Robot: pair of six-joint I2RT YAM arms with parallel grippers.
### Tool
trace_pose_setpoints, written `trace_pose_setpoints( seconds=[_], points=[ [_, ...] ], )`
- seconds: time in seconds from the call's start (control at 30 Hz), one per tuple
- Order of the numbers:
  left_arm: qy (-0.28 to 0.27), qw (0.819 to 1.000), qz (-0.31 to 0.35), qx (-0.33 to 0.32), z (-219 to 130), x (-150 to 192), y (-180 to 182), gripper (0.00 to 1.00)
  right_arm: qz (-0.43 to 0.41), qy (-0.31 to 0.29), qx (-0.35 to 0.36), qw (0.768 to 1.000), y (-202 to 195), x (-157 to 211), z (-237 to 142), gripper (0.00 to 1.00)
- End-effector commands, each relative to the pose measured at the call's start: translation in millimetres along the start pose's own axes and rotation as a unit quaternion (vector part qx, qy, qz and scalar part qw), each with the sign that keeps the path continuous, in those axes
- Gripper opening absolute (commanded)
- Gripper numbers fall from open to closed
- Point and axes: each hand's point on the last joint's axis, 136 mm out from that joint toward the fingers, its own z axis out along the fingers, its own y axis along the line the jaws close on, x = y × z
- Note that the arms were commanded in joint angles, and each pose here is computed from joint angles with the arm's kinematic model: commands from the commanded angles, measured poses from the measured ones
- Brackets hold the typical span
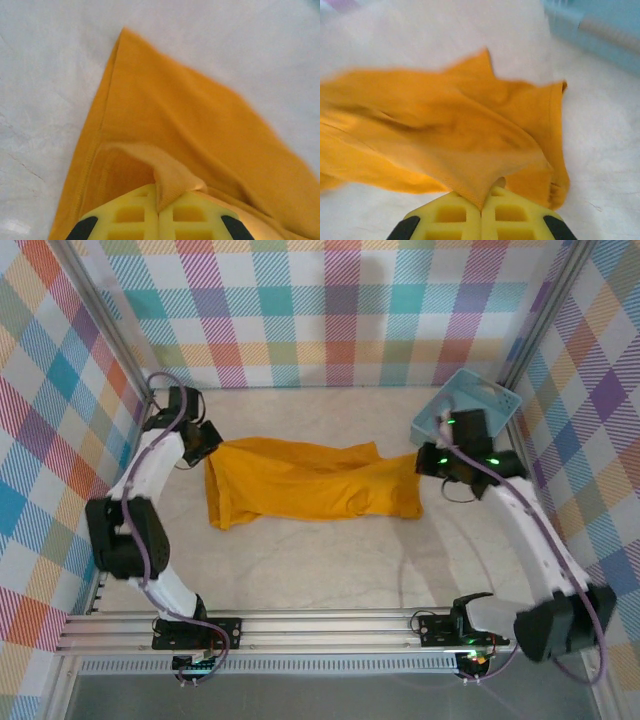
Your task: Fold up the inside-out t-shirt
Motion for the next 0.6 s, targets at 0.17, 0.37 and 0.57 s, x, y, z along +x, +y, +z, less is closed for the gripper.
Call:
trace_pose_setpoints(
  seconds=[0.17,0.37,0.57],
  points=[
    [-0.201,0.949,0.003,0.243,-189.6,-19.5,-36.6,0.00,0.077,-0.137,-0.128,0.979,47.7,-55.6,-152.1,0.00],
    [-0.236,0.916,0.037,0.321,-258.9,-8.6,-51.3,0.00,0.052,-0.258,-0.080,0.961,51.1,-86.2,-231.4,0.00],
    [-0.250,0.917,0.024,0.311,-276.2,-3.4,-41.3,0.00,0.033,-0.297,-0.064,0.952,52.8,-88.1,-260.7,0.00]
  ],
)
